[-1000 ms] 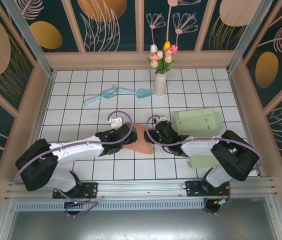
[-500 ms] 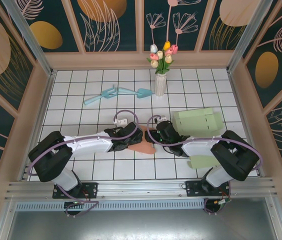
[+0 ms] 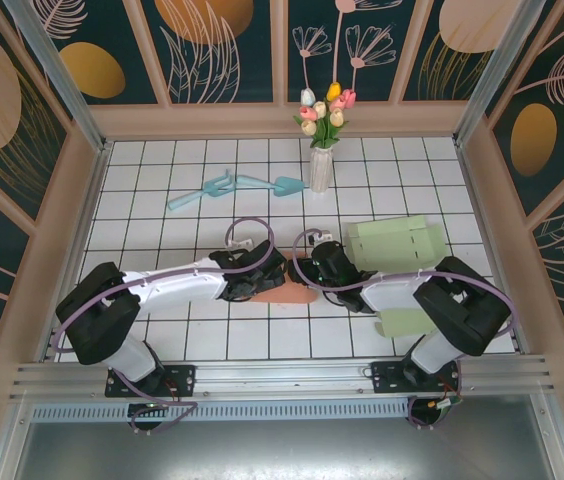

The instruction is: Fold the paper box

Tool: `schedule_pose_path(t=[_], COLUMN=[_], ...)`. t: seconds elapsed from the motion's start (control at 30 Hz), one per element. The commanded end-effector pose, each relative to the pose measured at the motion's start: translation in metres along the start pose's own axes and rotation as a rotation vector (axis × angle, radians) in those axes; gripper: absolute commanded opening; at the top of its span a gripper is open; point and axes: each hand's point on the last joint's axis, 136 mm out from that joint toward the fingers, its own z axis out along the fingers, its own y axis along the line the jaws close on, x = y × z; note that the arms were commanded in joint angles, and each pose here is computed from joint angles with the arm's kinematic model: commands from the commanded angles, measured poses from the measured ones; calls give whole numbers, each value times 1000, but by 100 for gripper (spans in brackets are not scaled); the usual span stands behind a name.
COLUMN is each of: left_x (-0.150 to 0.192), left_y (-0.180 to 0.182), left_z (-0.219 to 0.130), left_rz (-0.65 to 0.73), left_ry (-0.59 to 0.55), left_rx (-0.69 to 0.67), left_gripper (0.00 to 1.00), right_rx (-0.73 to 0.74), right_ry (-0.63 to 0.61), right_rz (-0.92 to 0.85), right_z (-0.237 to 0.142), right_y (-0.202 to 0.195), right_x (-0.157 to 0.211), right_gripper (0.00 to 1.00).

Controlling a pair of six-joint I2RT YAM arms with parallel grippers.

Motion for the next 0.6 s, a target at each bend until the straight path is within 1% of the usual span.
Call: schedule_pose_path(t=[0.0,0.17,0.23,0.37,0.43,0.57], left_x=[9,-2,-5,4,9,11], left_y=[12,9,7,9,8,9], left_z=[-4,-19,-24,-25,-24,-21], left_rz=[-25,-69,-111,-199,-219,-251], left_ry=[47,6,1,43,70,74], left_rx=[-72,-58,-40,-38,-43,-48], left_gripper=[95,98,99,98,98,98], right_rx=[87,84,87,90,88,84], right_ry=[120,121,117,110,110,109], right_rz=[0,6,6,2,3,5], right_z=[6,5,4,2,1,1], right_y=[-26,-27,-28,-29,-28,-28], right_x=[36,39,38,36,36,36], right_gripper=[59,59,59,59,59,59])
